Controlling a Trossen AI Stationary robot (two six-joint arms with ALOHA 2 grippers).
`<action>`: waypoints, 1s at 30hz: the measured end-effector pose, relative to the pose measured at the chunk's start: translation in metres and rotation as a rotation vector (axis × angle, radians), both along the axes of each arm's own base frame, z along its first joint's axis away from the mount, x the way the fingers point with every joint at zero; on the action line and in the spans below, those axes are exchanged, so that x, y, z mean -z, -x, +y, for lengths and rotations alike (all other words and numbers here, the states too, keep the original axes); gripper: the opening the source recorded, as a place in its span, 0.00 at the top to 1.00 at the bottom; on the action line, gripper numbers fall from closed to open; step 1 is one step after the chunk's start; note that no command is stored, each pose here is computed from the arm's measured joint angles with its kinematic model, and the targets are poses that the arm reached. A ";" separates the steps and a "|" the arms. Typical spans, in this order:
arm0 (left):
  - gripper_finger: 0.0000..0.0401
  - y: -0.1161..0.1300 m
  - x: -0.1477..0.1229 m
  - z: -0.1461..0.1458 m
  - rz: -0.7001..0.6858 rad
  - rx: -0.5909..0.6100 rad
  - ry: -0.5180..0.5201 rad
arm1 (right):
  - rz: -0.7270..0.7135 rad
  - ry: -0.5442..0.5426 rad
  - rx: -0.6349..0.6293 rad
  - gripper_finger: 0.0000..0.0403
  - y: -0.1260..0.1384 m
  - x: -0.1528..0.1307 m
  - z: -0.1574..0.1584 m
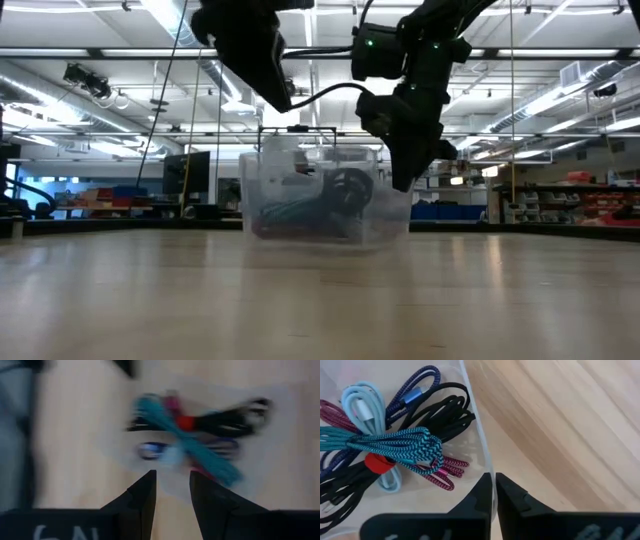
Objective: Pick and place USB-C Cables
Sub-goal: Adjust the white bin
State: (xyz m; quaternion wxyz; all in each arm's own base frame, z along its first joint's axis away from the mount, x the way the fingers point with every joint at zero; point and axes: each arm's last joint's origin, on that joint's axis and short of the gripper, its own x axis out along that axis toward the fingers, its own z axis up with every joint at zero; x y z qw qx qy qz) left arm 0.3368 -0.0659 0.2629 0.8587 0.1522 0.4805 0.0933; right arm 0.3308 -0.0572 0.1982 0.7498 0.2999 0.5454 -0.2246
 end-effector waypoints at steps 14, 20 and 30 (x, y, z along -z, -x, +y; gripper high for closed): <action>0.69 -0.003 0.015 -0.014 0.125 0.227 0.254 | 0.014 0.024 -0.002 0.96 0.002 0.000 -0.006; 0.69 -0.013 0.071 -0.013 0.277 0.294 0.179 | 0.010 0.026 -0.007 0.96 0.002 0.000 -0.006; 0.69 -0.018 0.075 -0.013 0.238 0.246 0.134 | 0.011 0.034 -0.020 0.96 0.002 -0.001 -0.007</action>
